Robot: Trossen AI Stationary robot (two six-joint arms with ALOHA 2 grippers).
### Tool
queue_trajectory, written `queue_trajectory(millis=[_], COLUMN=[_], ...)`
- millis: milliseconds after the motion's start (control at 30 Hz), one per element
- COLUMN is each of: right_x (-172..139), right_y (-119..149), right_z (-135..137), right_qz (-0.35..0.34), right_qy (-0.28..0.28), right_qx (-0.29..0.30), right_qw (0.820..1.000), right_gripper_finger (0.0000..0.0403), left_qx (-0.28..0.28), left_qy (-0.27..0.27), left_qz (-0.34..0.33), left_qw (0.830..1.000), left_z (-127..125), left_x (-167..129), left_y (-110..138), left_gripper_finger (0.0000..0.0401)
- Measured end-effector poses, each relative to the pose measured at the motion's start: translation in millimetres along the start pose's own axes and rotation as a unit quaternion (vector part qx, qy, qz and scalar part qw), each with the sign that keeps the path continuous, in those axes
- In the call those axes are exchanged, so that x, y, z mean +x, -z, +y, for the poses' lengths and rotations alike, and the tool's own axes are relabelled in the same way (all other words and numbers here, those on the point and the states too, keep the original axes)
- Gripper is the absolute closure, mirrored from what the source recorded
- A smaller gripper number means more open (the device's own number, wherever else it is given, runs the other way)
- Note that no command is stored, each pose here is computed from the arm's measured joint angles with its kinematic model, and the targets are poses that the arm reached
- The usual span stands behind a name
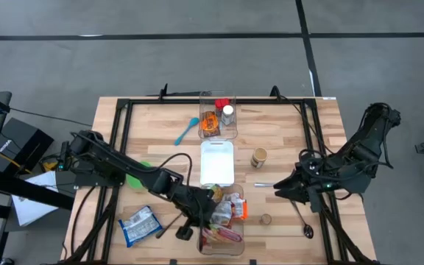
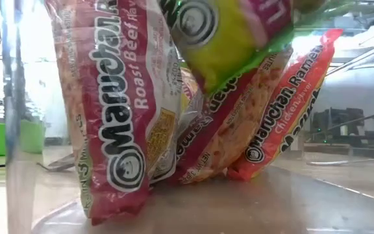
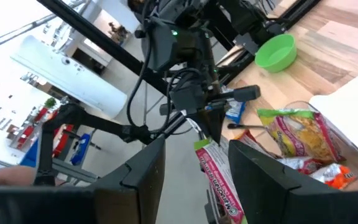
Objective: Pick & Place Food Item
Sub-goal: Put the green noodle pack into the bottom transparent bin
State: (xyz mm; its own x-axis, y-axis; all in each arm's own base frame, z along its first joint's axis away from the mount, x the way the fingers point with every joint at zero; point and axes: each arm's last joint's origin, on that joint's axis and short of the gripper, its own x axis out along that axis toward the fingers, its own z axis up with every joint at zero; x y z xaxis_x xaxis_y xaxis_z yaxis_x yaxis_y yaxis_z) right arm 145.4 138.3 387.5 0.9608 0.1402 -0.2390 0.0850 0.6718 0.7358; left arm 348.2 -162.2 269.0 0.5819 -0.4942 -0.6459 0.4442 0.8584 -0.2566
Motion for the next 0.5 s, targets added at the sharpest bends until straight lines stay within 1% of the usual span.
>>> queue_trajectory(millis=[133, 500], right_x=[1, 4], right_y=[-2, -6], right_z=[0, -2], right_qz=[-0.006, -0.02], right_qy=[0.0, 0.007], right_qx=[-0.002, -0.002], right_qw=[1.0, 1.0], right_gripper_finger=[0.0232, 0.0232], left_qx=[0.002, 0.002], left_qy=[0.002, 0.009], left_qz=[-0.006, 0.012], left_qw=[1.0, 1.0], left_z=[0, 7], left_x=[1, 27], left_y=[-1, 8], left_gripper_finger=[0.0395, 0.0397])
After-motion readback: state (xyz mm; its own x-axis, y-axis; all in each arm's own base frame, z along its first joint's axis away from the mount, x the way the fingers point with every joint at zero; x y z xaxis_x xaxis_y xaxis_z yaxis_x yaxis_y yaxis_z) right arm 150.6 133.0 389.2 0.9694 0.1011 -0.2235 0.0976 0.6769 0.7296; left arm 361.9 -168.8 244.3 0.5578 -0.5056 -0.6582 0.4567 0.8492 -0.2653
